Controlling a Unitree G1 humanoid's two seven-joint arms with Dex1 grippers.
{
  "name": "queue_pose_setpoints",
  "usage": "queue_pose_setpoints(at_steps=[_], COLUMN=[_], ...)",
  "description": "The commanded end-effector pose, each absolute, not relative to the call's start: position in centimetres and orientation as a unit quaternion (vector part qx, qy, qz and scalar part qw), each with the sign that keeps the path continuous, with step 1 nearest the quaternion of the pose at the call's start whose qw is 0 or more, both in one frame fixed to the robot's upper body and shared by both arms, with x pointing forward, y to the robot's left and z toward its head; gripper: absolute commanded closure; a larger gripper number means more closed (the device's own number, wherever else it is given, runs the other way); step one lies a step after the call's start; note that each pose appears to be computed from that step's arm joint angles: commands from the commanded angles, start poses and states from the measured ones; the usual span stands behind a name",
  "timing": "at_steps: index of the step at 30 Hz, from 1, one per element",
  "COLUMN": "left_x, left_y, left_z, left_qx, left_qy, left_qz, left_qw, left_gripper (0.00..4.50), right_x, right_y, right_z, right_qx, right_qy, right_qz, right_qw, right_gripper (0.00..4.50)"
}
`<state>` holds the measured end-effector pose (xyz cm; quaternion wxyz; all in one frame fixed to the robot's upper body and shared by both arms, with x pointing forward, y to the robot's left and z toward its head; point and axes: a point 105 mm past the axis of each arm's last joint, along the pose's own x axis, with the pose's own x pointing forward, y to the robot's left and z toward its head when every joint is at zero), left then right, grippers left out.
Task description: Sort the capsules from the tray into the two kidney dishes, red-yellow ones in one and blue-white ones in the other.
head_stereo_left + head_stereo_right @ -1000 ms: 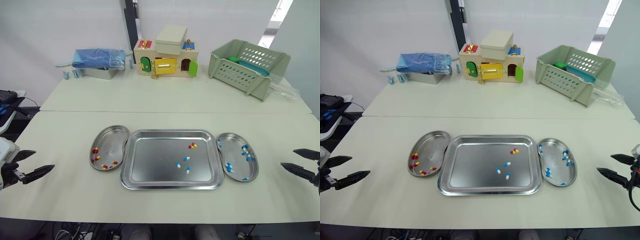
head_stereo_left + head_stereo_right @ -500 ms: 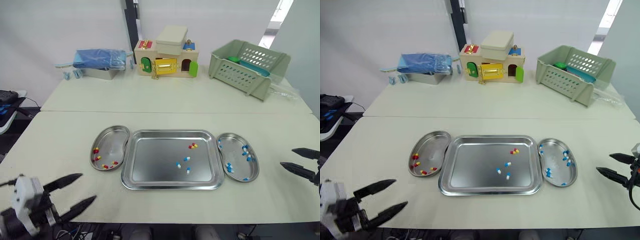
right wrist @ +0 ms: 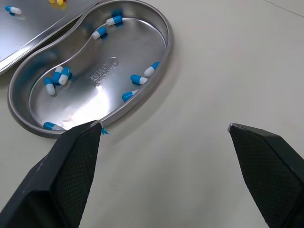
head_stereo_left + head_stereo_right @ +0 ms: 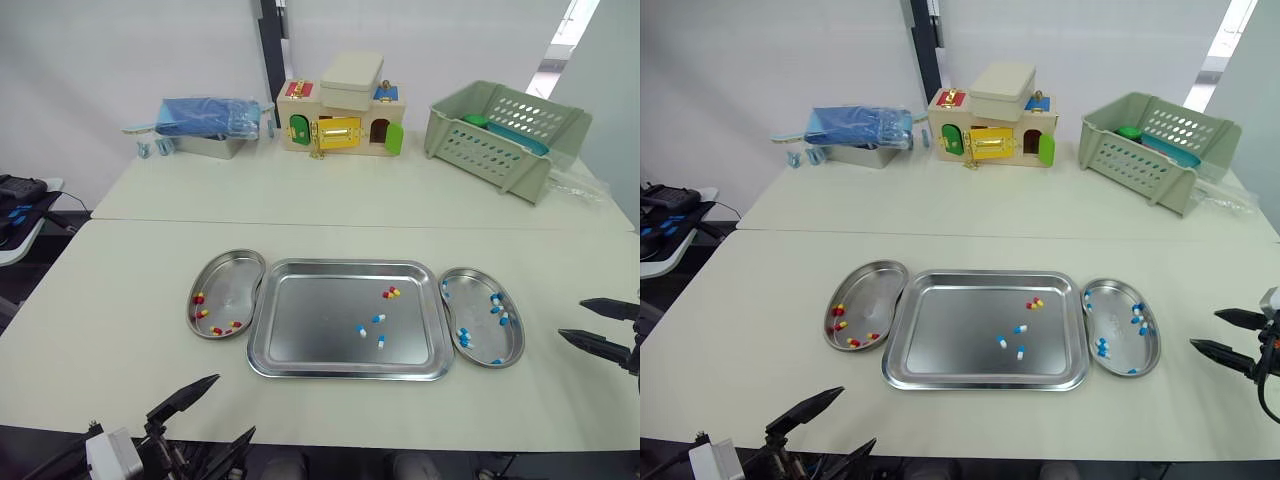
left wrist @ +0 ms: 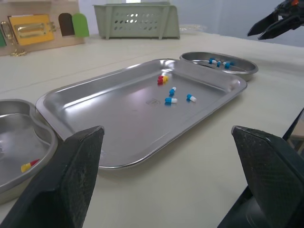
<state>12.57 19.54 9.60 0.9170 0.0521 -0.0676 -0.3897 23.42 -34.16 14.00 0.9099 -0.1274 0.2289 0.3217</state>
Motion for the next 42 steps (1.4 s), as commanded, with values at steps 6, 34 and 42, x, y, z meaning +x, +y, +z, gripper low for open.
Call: queue_pose_setpoints(at_steps=[6,34,42], left_x=[11.9,12.9,12.5], left_y=[18.7,18.5,18.7], left_z=[9.5,9.4,9.3], left_qx=[0.046,0.044,0.049], left_qy=[-0.079,-0.097,-0.097], left_qz=[-0.392,-0.391,-0.392], left_qw=[0.916,0.914,0.914], left_gripper=[0.06,0.02,0.00], right_x=[21.5,26.1,26.7], right_y=[-27.0,-5.6,-4.8], right_z=[20.0,13.4,11.9], right_qx=[-0.061,-0.246,-0.272], right_qy=[0.245,0.189,0.201], right_qz=[0.454,0.523,0.509], right_qw=[0.854,0.794,0.791], right_gripper=[0.00,0.18,1.95])
